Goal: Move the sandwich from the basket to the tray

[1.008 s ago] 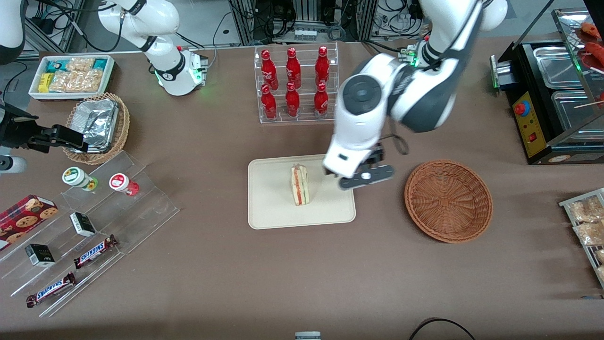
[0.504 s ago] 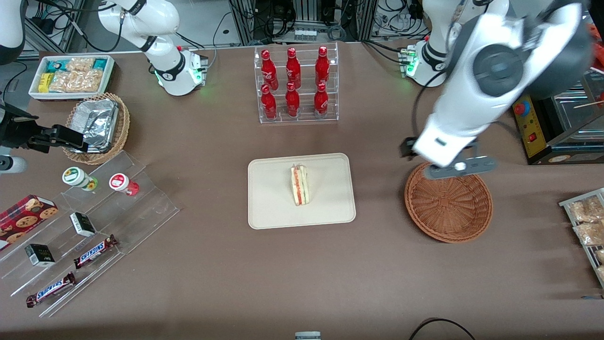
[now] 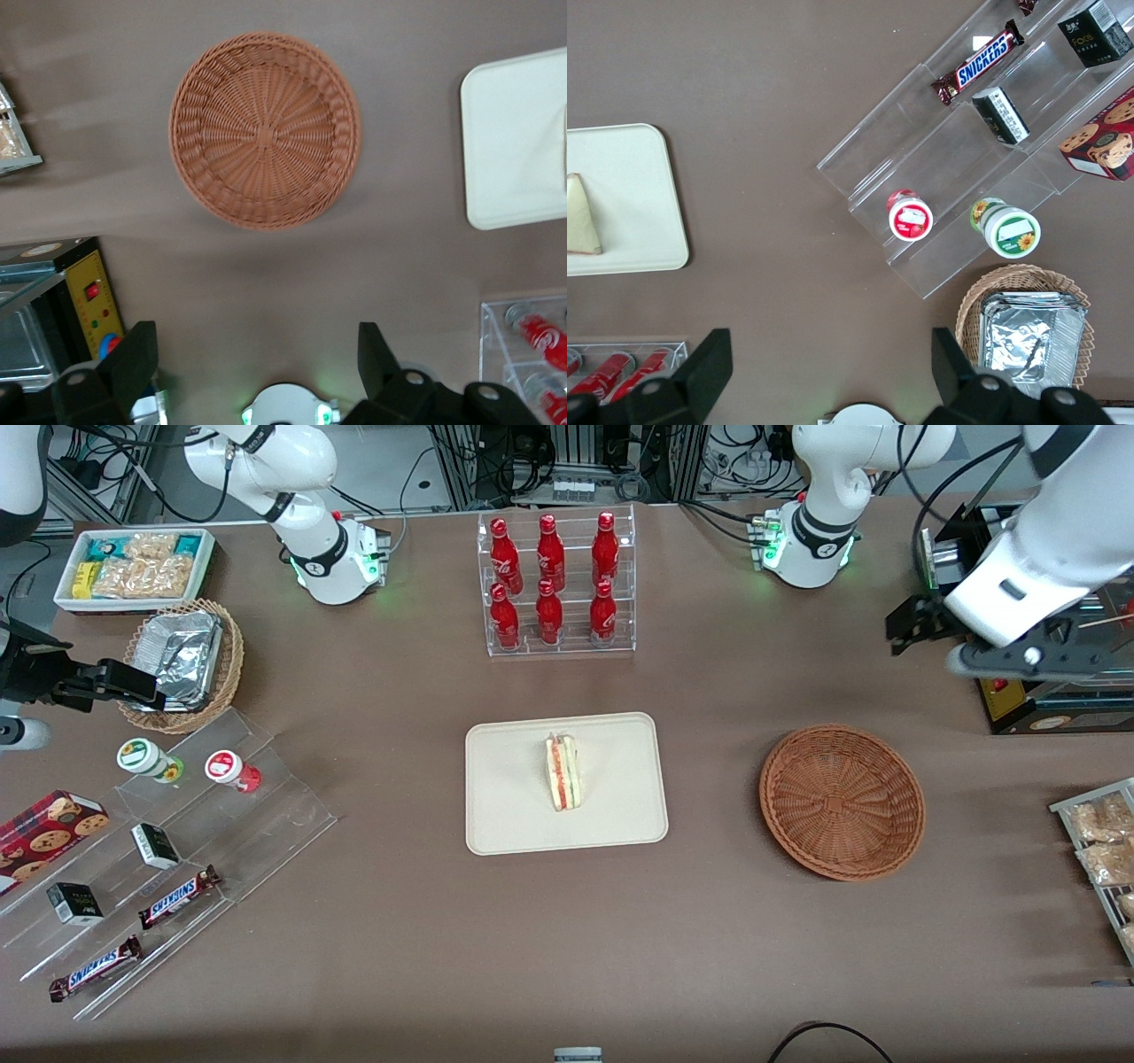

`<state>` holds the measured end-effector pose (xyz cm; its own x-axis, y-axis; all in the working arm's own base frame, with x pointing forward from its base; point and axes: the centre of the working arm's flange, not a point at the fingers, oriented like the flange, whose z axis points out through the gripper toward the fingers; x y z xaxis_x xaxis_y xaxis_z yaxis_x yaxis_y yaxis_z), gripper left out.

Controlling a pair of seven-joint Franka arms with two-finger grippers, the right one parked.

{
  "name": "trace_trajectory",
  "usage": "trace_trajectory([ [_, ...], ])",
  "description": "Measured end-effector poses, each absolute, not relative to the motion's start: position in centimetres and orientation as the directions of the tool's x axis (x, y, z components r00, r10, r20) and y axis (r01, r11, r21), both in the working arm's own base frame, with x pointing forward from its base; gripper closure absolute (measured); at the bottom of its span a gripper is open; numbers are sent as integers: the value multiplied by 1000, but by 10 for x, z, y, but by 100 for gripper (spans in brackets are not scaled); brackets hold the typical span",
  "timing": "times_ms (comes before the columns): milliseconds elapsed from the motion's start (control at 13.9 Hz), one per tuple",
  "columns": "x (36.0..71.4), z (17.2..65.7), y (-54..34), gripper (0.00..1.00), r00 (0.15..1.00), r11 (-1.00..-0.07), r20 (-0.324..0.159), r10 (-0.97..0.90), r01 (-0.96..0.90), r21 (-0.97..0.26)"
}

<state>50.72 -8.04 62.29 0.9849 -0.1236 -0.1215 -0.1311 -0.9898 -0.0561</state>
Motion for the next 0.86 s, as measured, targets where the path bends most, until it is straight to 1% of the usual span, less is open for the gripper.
trace_trajectory([
  [216, 500, 623, -64, 0, 985, -991, -123, -117, -123, -42],
  [504, 510, 626, -62, 0, 989, -993, -100, -110, -112, -22],
  [864, 516, 631, -38, 0, 994, -997, -81, -70, -72, -21],
])
